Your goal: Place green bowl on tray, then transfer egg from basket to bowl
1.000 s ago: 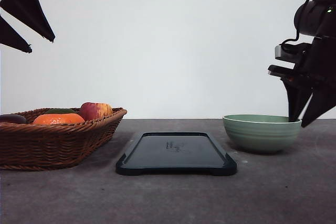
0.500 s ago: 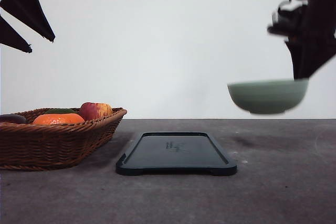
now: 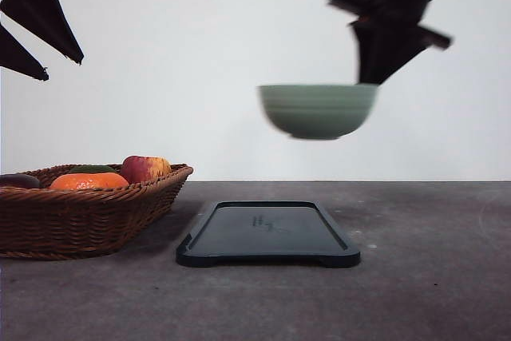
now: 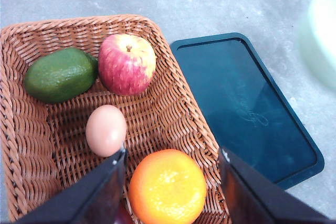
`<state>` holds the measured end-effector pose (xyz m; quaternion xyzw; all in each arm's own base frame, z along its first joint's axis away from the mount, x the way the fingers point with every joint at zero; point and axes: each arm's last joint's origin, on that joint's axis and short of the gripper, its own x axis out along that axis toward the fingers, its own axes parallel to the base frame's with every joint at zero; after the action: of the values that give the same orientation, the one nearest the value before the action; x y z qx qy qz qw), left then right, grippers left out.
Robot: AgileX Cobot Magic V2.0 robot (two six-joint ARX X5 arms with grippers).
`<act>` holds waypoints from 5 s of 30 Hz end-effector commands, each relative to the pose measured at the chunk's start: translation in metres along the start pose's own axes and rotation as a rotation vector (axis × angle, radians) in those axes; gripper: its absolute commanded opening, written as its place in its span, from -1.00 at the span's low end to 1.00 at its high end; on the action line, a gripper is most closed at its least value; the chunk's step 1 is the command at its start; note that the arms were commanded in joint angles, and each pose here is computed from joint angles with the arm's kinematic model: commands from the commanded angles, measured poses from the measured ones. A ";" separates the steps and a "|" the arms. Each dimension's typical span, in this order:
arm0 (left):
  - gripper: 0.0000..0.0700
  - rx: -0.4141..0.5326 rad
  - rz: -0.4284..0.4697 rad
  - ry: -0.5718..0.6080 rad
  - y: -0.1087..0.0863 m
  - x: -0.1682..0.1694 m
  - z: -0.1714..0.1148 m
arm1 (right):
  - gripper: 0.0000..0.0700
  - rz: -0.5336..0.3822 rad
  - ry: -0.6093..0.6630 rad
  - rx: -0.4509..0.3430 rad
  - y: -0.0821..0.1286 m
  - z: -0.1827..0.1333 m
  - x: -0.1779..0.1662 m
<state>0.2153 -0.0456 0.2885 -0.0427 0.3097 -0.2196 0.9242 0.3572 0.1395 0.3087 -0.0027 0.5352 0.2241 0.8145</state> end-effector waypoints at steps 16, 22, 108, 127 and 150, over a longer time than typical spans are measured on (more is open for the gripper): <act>0.00 0.008 -0.005 0.002 -0.001 0.000 0.004 | -1.00 0.006 0.068 -0.040 0.032 0.009 0.098; 0.00 0.008 -0.005 0.002 -0.001 0.000 0.004 | -1.00 -0.057 0.079 -0.039 0.026 0.008 0.108; 0.48 0.112 0.206 0.498 0.029 0.152 0.045 | -0.36 0.067 -0.477 -0.096 0.022 -0.172 -0.043; 0.46 0.095 0.204 0.581 0.037 0.177 0.026 | -0.36 0.067 -0.478 -0.095 0.022 -0.172 -0.043; -0.29 0.077 0.208 0.595 0.038 0.181 0.023 | -0.36 0.067 -0.477 -0.095 0.022 -0.172 -0.043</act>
<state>0.3673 -0.0883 0.1999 0.0892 0.5609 -0.1396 0.8112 0.1840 0.0999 0.2791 0.0262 0.3150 0.2710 0.9092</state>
